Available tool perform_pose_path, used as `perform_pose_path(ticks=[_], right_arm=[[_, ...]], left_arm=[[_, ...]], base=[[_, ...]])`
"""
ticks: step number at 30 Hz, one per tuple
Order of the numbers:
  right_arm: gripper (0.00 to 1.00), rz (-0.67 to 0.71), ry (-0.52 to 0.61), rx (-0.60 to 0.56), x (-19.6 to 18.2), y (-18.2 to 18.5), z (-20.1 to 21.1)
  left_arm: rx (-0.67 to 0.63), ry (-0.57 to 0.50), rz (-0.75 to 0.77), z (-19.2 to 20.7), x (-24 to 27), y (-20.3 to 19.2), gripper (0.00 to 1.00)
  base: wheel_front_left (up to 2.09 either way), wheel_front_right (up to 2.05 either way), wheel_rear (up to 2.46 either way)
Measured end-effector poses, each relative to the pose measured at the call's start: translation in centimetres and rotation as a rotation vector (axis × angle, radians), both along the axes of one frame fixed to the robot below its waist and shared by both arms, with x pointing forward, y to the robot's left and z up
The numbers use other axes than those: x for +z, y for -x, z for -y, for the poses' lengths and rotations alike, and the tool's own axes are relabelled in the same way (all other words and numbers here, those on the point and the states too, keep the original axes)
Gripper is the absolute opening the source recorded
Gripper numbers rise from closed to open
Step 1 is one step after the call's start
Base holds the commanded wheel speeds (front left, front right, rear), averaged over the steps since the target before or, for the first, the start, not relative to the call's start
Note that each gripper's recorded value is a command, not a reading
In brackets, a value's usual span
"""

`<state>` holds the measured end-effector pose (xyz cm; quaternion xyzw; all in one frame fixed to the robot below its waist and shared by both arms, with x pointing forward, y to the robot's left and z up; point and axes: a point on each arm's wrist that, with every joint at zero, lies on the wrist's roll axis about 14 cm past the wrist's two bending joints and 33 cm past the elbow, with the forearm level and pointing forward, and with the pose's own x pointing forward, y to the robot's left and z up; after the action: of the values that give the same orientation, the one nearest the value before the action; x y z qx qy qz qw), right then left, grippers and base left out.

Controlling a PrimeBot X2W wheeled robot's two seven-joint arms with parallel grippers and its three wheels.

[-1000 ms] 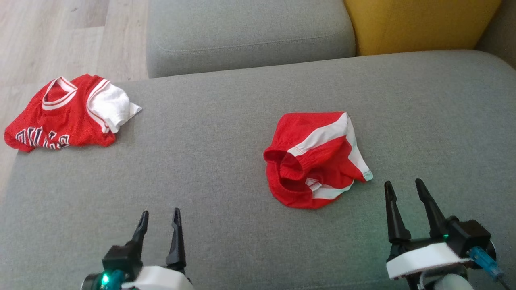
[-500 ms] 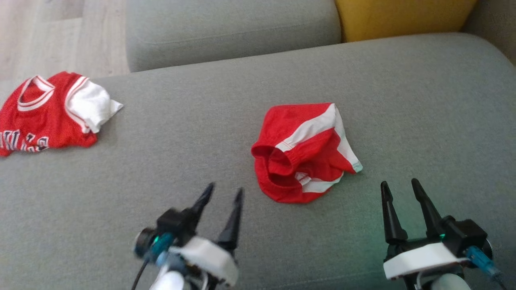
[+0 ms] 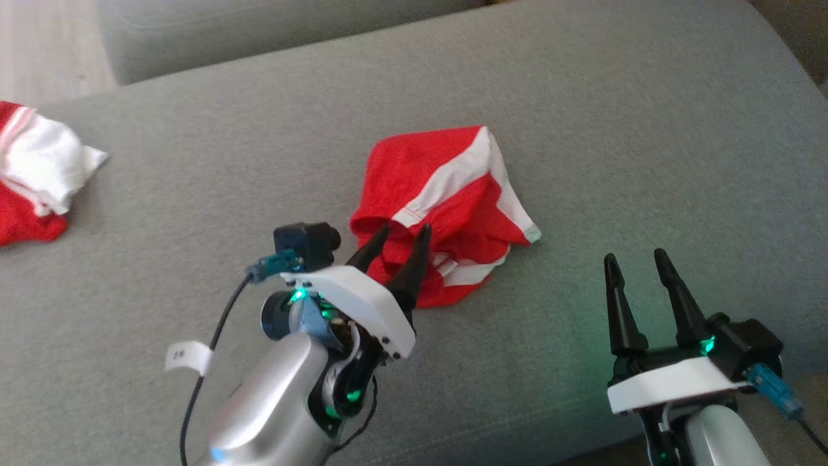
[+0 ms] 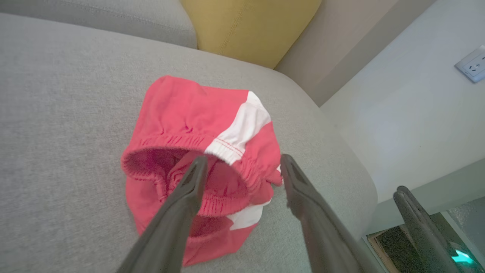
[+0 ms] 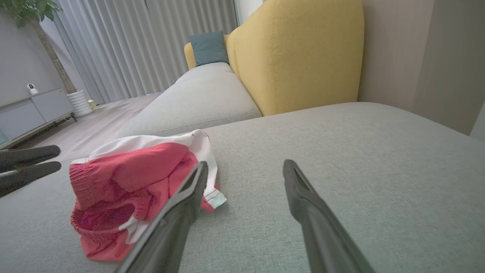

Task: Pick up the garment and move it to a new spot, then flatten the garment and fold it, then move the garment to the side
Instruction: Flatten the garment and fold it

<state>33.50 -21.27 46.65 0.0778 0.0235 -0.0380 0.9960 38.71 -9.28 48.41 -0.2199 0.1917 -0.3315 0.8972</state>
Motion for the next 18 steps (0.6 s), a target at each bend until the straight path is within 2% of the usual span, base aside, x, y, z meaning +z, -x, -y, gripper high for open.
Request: perform_pose_path(ticks=[6,10,11,12,13,18], right_arm=[[1.00,-0.030,-0.004,-0.054,-0.8,0.6,1.5],[1.00,-0.037,-0.004,-0.075,-0.9,0.9,2.1],[1.00,-0.034,-0.003,-0.075,-0.8,0.8,2.1],[1.00,-0.029,-0.002,-0.075,-0.7,0.7,2.2],[1.00,-0.023,-0.001,-0.074,-0.5,0.6,2.2],[1.00,-0.009,-0.004,-0.064,-0.1,0.2,2.0]], left_arm=[[-0.031,-0.007,-0.083,1.8,-2.0,-0.7,1.00],[-0.044,0.018,-0.073,2.7,-1.8,-0.9,1.00],[-0.039,0.028,-0.061,2.8,-1.4,-1.1,0.71],[-0.030,0.039,-0.042,2.8,-1.0,-1.4,0.26],[-0.024,0.047,-0.025,2.8,-0.6,-1.6,0.00],[-0.035,0.080,0.052,2.9,1.5,-1.4,0.00]], base=[[0.00,0.00,0.00],[0.00,0.00,0.00],[0.00,0.00,0.00],[0.00,0.00,0.00],[0.00,0.00,0.00],[0.00,0.00,0.00]])
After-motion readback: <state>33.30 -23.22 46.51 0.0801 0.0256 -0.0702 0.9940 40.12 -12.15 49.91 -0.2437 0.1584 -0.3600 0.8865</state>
